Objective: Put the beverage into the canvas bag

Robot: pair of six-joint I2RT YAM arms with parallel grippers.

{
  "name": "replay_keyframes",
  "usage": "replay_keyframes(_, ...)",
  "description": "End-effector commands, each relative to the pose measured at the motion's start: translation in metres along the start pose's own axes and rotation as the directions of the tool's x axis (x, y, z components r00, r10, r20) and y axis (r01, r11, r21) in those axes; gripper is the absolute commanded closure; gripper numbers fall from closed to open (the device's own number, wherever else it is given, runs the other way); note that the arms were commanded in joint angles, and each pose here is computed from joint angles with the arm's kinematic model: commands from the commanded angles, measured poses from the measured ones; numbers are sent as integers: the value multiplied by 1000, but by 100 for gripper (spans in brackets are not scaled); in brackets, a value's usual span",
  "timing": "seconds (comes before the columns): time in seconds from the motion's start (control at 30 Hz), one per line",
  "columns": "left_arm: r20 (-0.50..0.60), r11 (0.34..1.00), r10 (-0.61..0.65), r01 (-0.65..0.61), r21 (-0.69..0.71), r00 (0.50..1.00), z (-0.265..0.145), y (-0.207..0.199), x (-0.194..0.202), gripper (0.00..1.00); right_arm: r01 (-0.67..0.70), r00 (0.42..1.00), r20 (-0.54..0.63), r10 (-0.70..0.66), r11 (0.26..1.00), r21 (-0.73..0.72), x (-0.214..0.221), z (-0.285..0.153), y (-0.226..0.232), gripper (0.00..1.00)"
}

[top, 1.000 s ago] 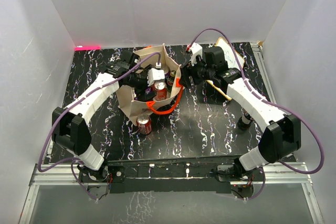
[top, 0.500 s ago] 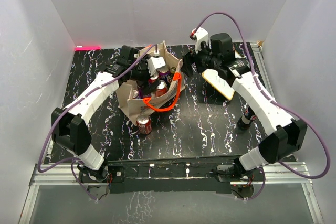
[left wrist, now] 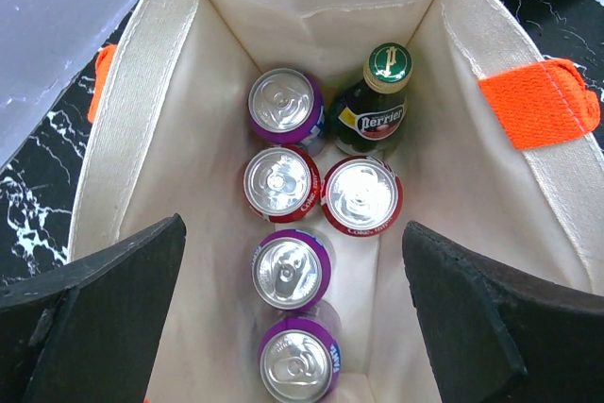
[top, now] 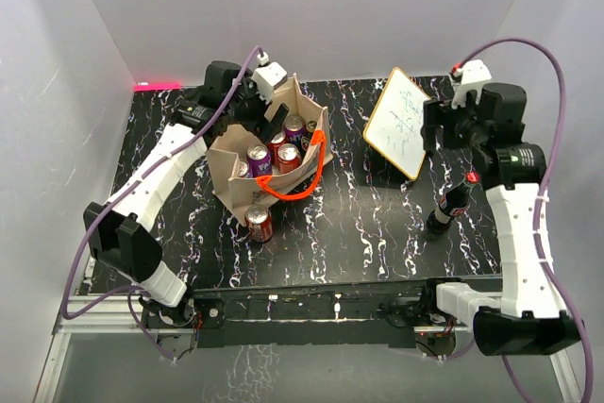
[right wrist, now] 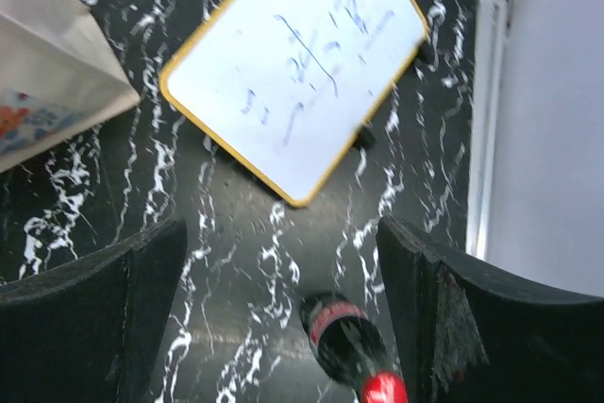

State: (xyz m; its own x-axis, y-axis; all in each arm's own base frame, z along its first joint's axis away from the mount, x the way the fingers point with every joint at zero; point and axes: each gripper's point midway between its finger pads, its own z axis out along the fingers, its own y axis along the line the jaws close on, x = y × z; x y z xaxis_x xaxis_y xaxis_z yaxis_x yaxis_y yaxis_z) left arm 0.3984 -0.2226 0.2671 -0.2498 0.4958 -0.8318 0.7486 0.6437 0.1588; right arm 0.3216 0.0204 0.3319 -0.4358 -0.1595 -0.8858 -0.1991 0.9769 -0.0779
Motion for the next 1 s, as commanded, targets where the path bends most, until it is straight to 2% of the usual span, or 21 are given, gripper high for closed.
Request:
replay_keyframes(0.0,19,998,-52,52,-34,998,-29,-1,-17,3,1,997,-77,9,992,126,27,-33,-26,15)
replay_keyframes(0.17,18,995,54,-55,89,998,-46,-22,-20,3,28,994,-110,-17,994,101,43,-40,-21,16)
replay_keyframes(0.33,43,945,169,-174,278,985,-90,-61,-21,5,31,995,-92,-33,999,-14,48,-21,-3,17)
replay_keyframes(0.53,5,831,365,-328,450,931,-148,-107,19,6,28,996,-77,-35,996,-89,39,1,4,16)
replay_keyframes(0.67,17,744,461,-397,537,887,-176,-134,36,6,7,997,-74,-16,992,-122,37,11,9,16)
replay_keyframes(0.8,-17,658,522,-390,645,853,-187,-158,64,10,-25,997,-74,15,990,-141,40,17,13,17)
replay_keyframes(0.97,-14,541,617,-412,733,787,-176,-179,93,9,-34,998,-60,26,989,-141,41,16,15,17)
